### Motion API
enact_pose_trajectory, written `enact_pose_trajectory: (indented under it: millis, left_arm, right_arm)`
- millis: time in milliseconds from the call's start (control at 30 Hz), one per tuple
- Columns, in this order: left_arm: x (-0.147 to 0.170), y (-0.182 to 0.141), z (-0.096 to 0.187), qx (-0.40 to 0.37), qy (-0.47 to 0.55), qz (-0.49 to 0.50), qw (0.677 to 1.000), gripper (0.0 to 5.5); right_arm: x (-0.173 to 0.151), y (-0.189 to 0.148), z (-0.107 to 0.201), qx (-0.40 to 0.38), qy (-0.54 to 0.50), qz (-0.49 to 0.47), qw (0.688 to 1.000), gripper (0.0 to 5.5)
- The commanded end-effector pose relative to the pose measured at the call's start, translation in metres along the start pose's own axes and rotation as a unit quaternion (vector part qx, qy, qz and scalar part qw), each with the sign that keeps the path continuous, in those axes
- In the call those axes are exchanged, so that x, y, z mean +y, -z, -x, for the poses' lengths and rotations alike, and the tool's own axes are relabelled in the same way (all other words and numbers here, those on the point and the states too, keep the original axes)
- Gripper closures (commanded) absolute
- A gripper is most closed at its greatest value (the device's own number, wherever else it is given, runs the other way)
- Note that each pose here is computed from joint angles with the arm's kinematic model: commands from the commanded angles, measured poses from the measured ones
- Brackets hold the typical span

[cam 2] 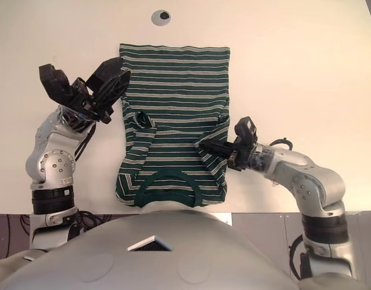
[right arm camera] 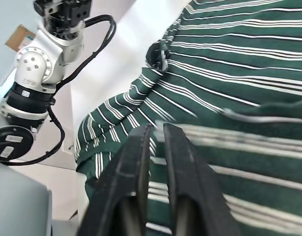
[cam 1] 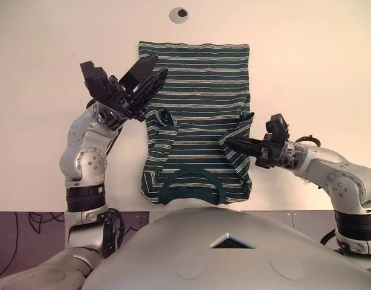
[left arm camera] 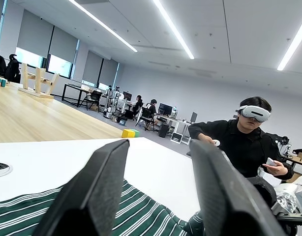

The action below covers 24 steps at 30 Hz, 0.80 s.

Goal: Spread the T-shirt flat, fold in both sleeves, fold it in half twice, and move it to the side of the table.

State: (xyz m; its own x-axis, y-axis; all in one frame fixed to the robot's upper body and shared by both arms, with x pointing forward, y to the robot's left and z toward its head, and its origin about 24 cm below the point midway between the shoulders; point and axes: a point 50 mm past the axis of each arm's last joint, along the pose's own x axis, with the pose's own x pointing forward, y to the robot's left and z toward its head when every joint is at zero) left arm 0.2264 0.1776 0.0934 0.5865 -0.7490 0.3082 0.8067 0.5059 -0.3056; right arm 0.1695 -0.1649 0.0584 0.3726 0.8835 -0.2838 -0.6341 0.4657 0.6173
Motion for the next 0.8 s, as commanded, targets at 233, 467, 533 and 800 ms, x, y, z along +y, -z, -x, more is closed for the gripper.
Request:
enact_pose_trajectory:
  millis: [233,467,533,800]
  left_arm:
    - [0.005,-0.01,0.015,0.054,-0.014,-0.063,0.996,3.27]
    - [-0.021,-0.012,0.115,0.426,0.188,-0.286,0.838,3.27]
    - [-0.018,-0.015,0.142,0.5,0.202,-0.286,0.792,3.27]
    - [-0.019,0.023,0.18,0.549,0.311,-0.356,0.69,3.27]
  right_arm:
    - [0.004,-0.016,0.008,-0.042,-0.031,0.037,0.998,3.36]
    - [-0.008,-0.002,0.094,0.06,0.051,0.261,0.962,2.16]
    - [-0.009,0.013,0.105,0.107,0.058,0.297,0.947,2.16]
    - [-0.016,0.056,0.1,0.217,0.024,0.54,0.813,2.16]
